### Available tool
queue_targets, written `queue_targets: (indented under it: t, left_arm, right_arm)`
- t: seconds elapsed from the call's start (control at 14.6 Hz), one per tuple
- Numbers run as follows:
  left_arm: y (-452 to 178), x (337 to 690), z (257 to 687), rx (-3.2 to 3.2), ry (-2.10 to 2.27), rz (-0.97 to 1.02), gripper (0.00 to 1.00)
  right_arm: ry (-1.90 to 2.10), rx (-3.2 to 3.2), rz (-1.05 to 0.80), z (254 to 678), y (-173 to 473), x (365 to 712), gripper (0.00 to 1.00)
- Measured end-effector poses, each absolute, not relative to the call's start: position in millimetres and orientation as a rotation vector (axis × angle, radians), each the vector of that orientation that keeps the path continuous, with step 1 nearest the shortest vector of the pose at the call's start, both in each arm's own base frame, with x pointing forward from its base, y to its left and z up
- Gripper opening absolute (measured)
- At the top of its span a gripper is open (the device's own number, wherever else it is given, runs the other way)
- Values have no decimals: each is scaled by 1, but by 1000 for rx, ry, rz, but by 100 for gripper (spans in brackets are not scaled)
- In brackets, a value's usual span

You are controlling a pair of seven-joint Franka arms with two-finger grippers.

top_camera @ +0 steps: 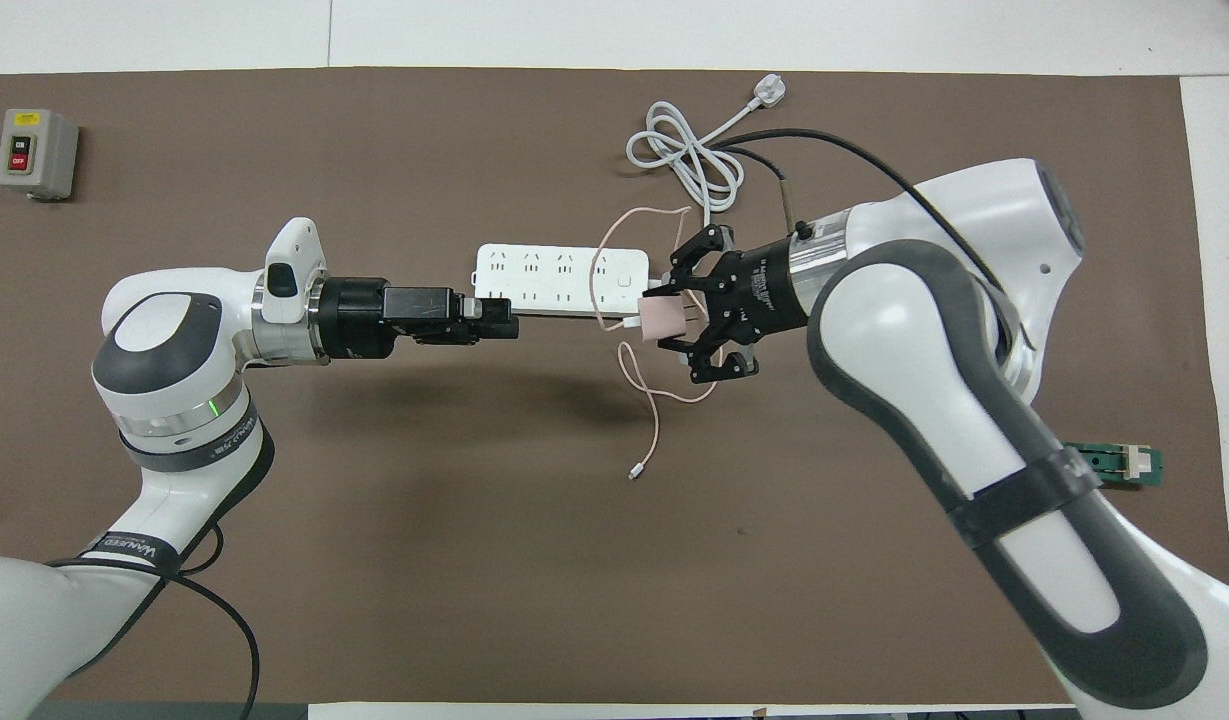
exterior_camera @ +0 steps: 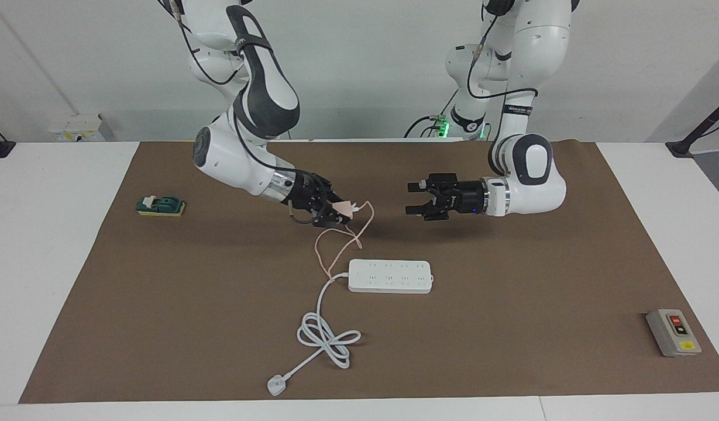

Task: Plug charger into power strip

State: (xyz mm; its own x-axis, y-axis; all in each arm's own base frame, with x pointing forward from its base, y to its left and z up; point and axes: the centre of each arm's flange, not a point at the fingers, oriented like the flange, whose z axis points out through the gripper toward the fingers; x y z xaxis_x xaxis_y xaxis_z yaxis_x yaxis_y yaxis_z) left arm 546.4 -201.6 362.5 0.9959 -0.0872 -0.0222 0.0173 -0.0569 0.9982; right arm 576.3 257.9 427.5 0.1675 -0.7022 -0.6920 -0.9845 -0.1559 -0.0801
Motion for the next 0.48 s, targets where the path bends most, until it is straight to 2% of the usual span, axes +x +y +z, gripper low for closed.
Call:
queue_targets:
  t: [0.21,0.48]
  left_arm:
    - [-201,547,362,1629,-28,-103,90]
    - [-201,548,361,1637,-21,-98,91]
  right_arm:
    - [1609,-1902,647,432,304,562,51]
    - [1625,-1880,651,435,316,559,51]
